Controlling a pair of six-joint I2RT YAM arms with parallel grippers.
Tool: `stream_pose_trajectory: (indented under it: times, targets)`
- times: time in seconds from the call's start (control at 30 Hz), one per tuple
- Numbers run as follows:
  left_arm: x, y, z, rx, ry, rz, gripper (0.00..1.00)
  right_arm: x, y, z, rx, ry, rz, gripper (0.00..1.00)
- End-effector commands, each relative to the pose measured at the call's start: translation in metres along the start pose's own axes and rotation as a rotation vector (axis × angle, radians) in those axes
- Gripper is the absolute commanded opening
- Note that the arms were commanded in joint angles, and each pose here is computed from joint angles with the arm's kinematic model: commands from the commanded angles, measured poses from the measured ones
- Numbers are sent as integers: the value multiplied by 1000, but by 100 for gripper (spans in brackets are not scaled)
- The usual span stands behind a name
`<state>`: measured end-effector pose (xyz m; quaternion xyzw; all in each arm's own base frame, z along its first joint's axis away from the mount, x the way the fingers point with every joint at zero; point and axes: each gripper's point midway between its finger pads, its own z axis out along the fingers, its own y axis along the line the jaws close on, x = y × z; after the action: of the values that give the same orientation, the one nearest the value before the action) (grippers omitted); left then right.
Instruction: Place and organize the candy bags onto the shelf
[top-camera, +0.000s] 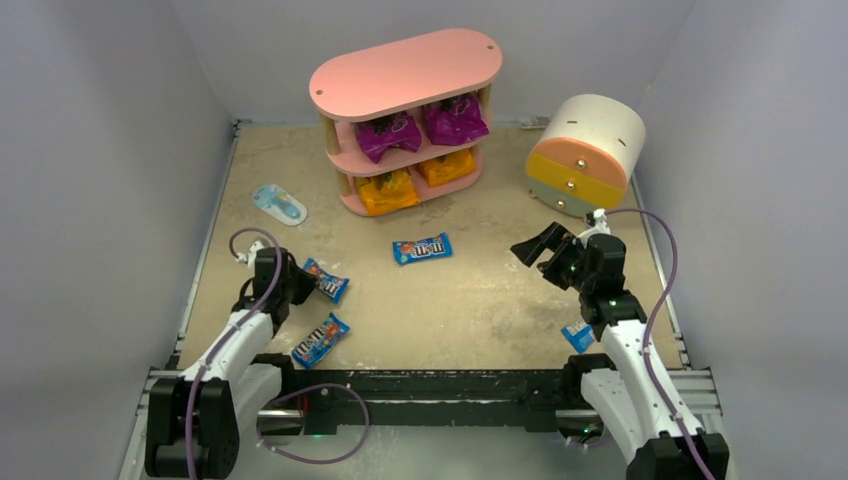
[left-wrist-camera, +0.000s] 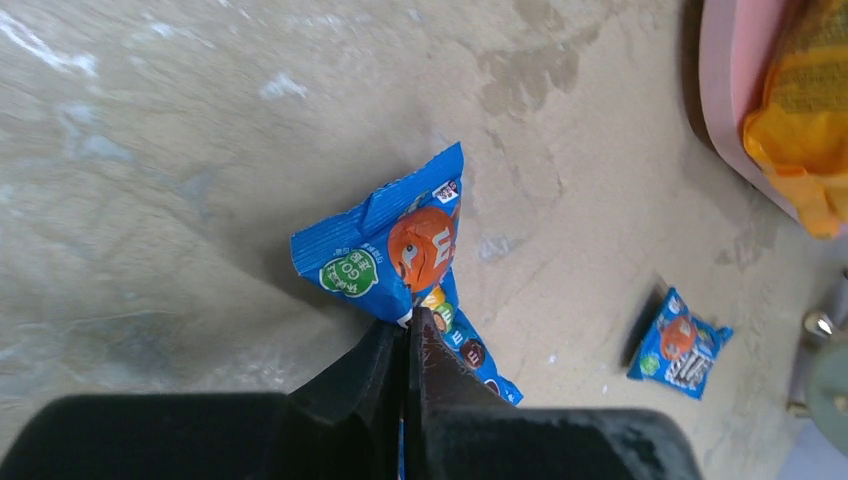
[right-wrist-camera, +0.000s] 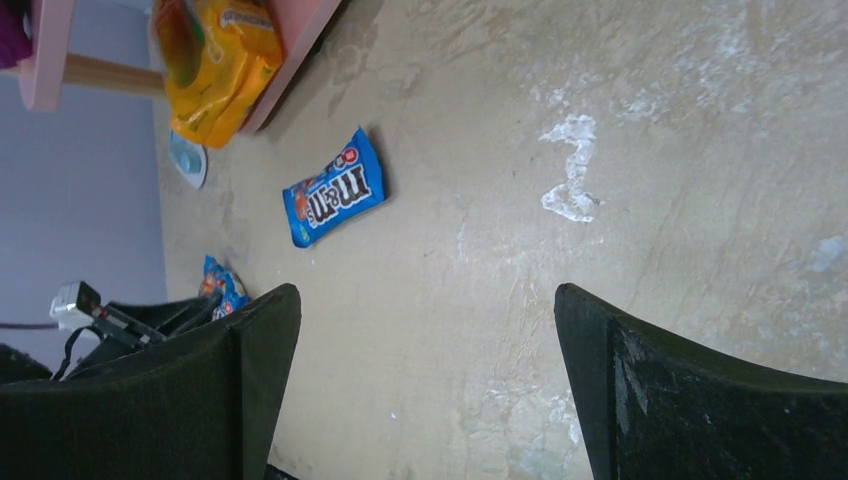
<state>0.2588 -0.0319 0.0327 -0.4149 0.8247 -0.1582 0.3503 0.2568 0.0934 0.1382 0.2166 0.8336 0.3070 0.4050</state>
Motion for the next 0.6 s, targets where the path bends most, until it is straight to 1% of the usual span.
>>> stream_pose_trajectory:
  times: [0.0, 0.03, 0.07, 0.2, 0.3, 0.37, 0.43, 0.47, 0.57]
  targets:
    - [13, -29, -9, 185, 73, 26, 0, 11, 16, 6, -127, 64, -35, 98]
    - [14, -35, -12, 217, 86, 32, 0, 14, 18, 7, -144, 86, -34, 98]
    - [16, -40, -15, 244, 99, 36, 0, 11, 22, 8, -162, 79, -45, 98]
    - [15, -80, -34, 432, 91, 46, 0, 18, 47, 3, -302, 122, -130, 98]
    - [31, -108, -50, 516, 125, 63, 0, 35, 72, -1, -375, 163, -224, 98]
    - [47, -132, -62, 583, 153, 100, 0, 54, 93, -6, -447, 205, -286, 98]
    - [57, -154, -72, 617, 160, 152, 0, 69, 110, -10, -509, 233, -338, 98]
    - [57, -166, -77, 625, 143, 172, 0, 77, 117, -11, -529, 247, -355, 98]
    - [67, -189, -88, 669, 122, 212, 0, 86, 132, -11, -572, 260, -349, 96]
